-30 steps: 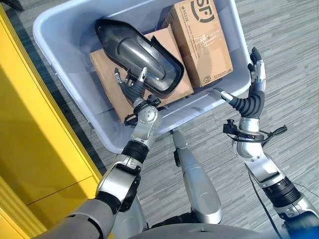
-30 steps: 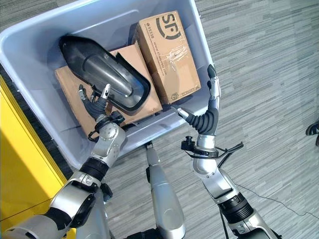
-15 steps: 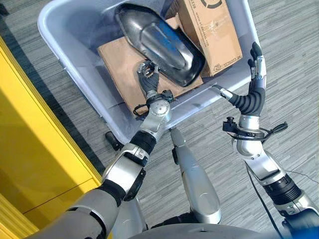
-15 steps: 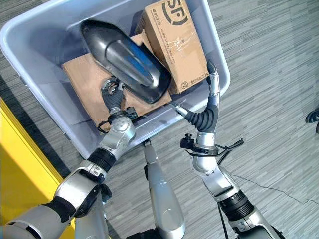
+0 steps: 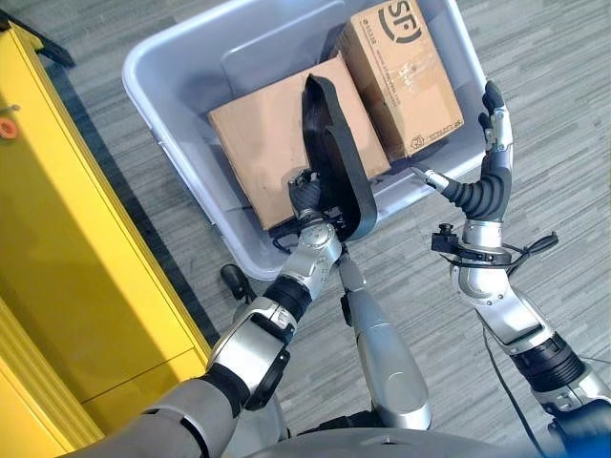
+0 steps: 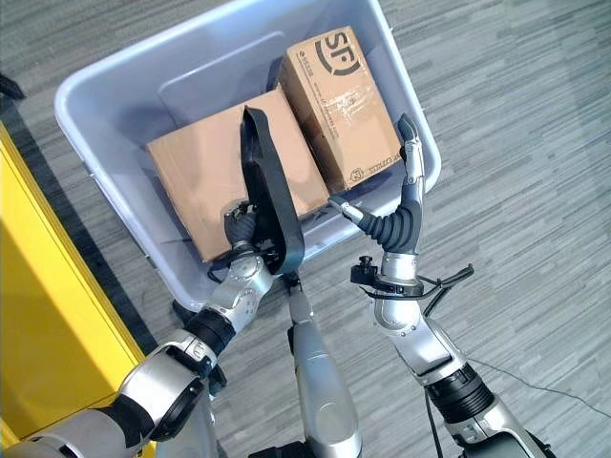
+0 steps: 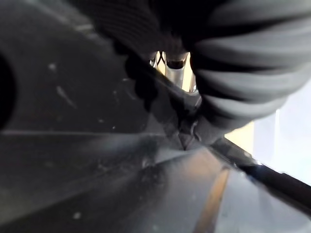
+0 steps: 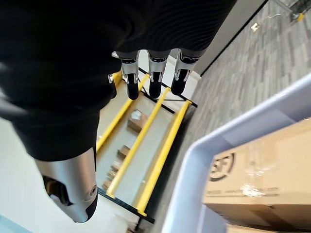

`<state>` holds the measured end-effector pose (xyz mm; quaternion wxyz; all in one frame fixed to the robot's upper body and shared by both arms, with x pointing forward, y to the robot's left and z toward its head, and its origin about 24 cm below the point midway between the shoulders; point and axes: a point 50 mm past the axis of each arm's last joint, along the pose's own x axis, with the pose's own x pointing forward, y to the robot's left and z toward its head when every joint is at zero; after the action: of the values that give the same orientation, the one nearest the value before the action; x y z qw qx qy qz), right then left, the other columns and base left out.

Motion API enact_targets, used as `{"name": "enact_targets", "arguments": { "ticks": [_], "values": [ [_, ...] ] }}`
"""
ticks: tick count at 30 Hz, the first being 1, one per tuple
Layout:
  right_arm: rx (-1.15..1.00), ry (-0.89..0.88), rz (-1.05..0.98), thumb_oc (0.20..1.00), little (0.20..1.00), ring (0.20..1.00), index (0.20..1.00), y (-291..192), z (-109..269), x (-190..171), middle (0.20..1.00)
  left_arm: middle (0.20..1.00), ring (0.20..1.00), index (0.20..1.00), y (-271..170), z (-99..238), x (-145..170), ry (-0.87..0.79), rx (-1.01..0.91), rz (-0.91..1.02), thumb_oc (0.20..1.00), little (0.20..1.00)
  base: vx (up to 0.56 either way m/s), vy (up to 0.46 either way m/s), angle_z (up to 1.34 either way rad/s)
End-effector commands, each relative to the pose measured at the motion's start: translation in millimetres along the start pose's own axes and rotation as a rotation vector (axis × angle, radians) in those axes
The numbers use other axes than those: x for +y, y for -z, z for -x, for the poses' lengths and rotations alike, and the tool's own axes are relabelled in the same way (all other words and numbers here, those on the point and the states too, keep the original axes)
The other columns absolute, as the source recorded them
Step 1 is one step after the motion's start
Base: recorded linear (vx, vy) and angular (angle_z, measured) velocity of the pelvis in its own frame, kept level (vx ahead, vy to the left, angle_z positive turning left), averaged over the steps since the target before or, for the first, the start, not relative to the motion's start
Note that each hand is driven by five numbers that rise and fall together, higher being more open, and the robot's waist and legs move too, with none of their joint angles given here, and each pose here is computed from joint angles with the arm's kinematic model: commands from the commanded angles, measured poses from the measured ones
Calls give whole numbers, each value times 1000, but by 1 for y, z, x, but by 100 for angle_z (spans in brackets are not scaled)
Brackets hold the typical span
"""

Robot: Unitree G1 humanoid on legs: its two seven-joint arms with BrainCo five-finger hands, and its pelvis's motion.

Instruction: Move parts from the plastic box to the shelf.

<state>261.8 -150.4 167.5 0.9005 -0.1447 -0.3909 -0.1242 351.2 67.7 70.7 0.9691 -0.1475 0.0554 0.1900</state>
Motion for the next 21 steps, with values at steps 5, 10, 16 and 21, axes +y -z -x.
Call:
{"name": "enact_targets", "arguments": {
  "ticks": [5,10,16,21],
  "values": [
    [-49,41,23,1000,1000,1000,1000,-4,-7,-20,1000,200,200,200,-40,-10,-9,51,-146,62,200,200,13,24,27],
    [-29,31,60,1000,1000,1000,1000,1,-5,-30,1000,200,200,200,-78,-3,33,108,-409,81,200,200,52,30,25],
    [-28,17,67,1000,1000,1000,1000,2,-4,-34,1000,200,200,200,-91,6,56,133,-534,16,200,200,30,23,10],
    [12,-48,73,1000,1000,1000,1000,9,3,-46,1000,200,200,200,-97,34,111,171,-717,-242,200,200,69,35,7]
  ]
}}
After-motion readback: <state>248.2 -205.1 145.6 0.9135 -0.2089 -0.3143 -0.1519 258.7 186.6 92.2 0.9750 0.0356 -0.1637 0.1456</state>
